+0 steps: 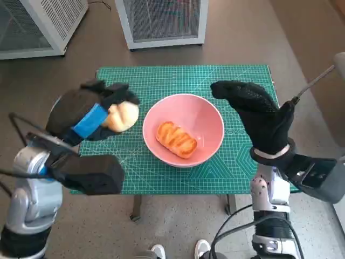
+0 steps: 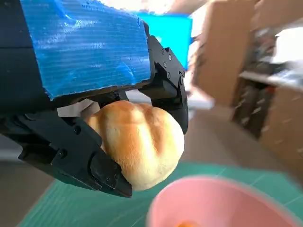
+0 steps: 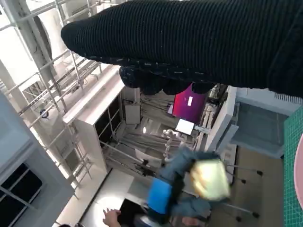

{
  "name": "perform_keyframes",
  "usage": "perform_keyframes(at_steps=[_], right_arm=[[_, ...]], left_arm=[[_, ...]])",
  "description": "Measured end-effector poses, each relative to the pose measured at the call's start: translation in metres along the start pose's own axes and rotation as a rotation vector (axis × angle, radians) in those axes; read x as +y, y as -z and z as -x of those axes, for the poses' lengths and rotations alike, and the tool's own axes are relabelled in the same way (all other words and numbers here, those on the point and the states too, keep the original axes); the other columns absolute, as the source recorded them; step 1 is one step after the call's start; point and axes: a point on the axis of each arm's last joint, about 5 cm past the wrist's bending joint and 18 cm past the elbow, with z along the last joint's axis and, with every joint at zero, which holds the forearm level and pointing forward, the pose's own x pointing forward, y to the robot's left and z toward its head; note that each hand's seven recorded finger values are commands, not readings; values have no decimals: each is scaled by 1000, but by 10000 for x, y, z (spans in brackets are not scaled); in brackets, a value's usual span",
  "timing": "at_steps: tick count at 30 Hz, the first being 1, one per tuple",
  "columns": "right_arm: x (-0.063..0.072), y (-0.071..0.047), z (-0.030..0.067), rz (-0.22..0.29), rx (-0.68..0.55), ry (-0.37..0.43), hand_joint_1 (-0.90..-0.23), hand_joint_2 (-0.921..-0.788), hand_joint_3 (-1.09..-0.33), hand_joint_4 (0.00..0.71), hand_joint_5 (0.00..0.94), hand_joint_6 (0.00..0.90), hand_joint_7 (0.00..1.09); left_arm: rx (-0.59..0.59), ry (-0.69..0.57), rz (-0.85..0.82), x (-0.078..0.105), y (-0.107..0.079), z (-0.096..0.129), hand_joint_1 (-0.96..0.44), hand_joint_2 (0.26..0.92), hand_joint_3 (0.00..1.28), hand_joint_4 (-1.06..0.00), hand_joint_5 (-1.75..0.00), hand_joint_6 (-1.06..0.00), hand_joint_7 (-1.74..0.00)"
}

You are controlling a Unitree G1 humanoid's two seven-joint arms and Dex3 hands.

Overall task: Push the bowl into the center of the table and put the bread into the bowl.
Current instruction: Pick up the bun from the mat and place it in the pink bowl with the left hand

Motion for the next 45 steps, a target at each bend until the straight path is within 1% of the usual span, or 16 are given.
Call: perform_keyframes(at_steps=[5,9,14,22,27,31,32,34,35,36,37,38,39,40,43,45], right_arm=[[0,-2,-5,2,-3,-1,-533,-921,-590,337,7,-1,632],[0,-5,-6,7,-7,-2,-537,-921,-589,338,8,-1,633],[-4,-7,-2,11,-10,1,-543,-921,-588,338,8,-1,637],[-9,6,12,12,-6,8,-541,-921,-585,339,8,-1,639],[-4,8,9,12,-8,7,-536,-921,-586,339,8,-1,639],[4,10,7,11,-10,6,-535,-921,-588,338,8,-1,639],[6,10,5,11,-11,6,-535,-921,-588,338,8,-1,639],[11,8,1,11,-13,4,-533,-921,-589,338,7,-1,639],[12,7,-1,11,-14,3,-533,-921,-589,338,8,-1,639],[13,6,-1,11,-14,2,-533,-921,-589,338,8,-1,638],[13,5,-2,12,-15,2,-533,-921,-589,338,8,-1,638],[13,4,-2,12,-15,2,-533,-921,-588,339,8,-1,638],[12,4,-1,12,-15,3,-533,-921,-588,339,8,-1,638],[12,4,-1,12,-15,3,-532,-921,-587,339,8,-1,638],[11,3,0,12,-15,4,-531,-921,-586,340,9,-1,638],[9,3,1,12,-15,5,-531,-921,-585,341,9,-1,639]], left_arm=[[-88,6,-12,-4,-125,-155,2,912,30,-790,-1053,-647,-1149],[-133,37,-5,-94,-171,-282,2,912,27,-799,-1036,-643,-1159],[-157,95,19,-251,-190,-412,2,918,26,-790,-1043,-628,-1179],[-149,201,58,-474,-215,-625,2,920,66,-728,-1113,-589,-1219],[-139,242,54,-594,-211,-772,2,920,69,-709,-1118,-600,-1225],[-127,272,46,-681,-207,-852,1,920,85,-650,-1146,-621,-1237],[-122,282,46,-701,-208,-867,1,920,96,-635,-1167,-611,-1242],[-110,299,51,-738,-204,-886,1,920,178,-558,-1274,-501,-1322],[-100,309,56,-759,-201,-894,1,921,205,-541,-1299,-458,-1356],[-90,320,61,-777,-203,-901,1,921,247,-512,-1340,-391,-1410],[-79,330,66,-793,-203,-906,-2,893,248,-461,-1239,-351,-1284],[-66,343,71,-810,-203,-909,-4,862,236,-438,-991,-329,-1028],[-54,355,76,-825,-203,-912,-14,848,205,-405,-709,-321,-807],[-40,370,82,-842,-203,-914,-21,848,169,-406,-486,-328,-642],[-2,398,93,-873,-196,-917,-36,844,113,-356,-174,-323,-421],[9,401,95,-876,-191,-917,-36,844,95,-326,-91,-318,-351]])
